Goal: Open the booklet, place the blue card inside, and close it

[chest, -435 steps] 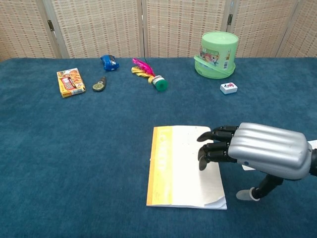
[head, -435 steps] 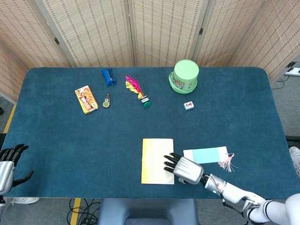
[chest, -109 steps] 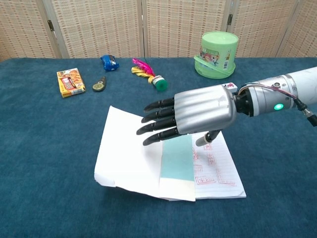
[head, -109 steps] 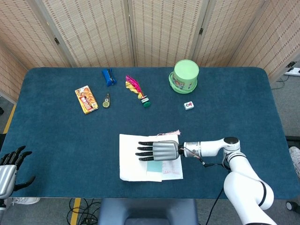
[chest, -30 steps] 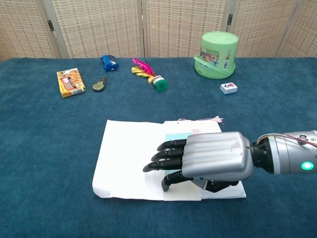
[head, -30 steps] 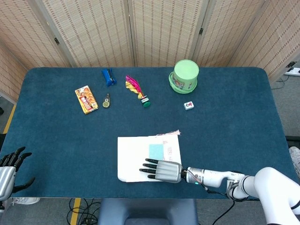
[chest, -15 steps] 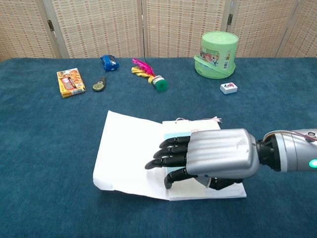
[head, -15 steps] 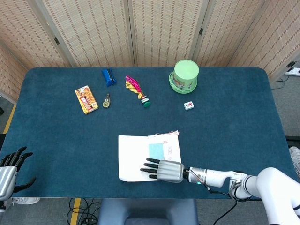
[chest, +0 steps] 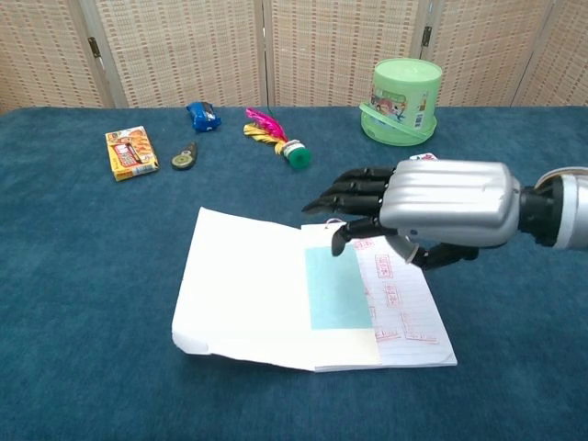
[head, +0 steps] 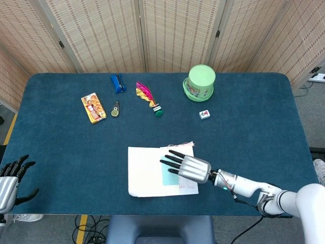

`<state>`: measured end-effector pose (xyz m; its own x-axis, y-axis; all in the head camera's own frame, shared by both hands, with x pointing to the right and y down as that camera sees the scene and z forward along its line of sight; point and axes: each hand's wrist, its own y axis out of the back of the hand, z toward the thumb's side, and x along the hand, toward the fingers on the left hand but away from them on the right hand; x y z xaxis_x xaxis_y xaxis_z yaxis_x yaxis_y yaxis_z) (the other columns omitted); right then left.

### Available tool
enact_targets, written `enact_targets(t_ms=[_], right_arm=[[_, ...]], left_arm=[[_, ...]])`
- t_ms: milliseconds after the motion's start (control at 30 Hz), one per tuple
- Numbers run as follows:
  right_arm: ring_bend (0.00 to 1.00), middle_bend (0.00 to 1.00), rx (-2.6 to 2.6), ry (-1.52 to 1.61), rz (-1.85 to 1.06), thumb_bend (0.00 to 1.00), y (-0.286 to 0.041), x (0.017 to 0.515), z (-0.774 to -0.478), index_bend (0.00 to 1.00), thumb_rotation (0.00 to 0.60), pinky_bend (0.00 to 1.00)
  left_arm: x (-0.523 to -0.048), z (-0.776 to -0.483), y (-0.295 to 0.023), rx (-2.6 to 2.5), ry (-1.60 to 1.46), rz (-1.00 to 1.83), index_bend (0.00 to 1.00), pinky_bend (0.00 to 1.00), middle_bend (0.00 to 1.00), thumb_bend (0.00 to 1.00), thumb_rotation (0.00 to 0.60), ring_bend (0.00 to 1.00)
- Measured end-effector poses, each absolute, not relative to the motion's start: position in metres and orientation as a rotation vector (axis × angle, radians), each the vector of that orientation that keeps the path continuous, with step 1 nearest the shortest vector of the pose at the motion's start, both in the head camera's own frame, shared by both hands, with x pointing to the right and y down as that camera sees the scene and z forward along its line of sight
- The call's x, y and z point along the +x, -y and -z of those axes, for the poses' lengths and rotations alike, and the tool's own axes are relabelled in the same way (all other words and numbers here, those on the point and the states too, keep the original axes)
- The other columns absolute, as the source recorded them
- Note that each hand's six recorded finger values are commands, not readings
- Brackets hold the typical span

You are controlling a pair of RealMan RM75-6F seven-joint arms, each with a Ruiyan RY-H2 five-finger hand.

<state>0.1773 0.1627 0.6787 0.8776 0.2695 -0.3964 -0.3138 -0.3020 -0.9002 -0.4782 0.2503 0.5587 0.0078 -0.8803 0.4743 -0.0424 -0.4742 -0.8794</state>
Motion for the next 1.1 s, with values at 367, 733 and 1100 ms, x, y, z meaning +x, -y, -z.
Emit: enact_targets(t_ms=[367,733,1100], right_arm=[[0.00,0.00,-1.648,0.122,-0.846,0.26,-0.139,0.248,-0.651,0.03,0.600,0.00],[0.00,0.00,-1.551,0.311,-1.084,0.16,-0.138,0.310,-0.619,0.00,0.600,0.00],[0.00,0.00,-1.524,0.370,-1.169,0.15,-0.150,0.338,-0.612,0.00,0.600,0.00]], left_arm=[[-0.449,-0.590,-0.212,-1.650,-0.783,1.390,0.20,0.19,0.12,0.22,0.600,0.17],[-0.378,-0.646,-0.188,-1.752,-0.539,1.185,0.04,0.19,0.09,0.22,0.600,0.17],[-0.300,-0.693,-0.183,-1.815,-0.429,1.056,0.00,0.19,0.03,0.22,0.600,0.11]])
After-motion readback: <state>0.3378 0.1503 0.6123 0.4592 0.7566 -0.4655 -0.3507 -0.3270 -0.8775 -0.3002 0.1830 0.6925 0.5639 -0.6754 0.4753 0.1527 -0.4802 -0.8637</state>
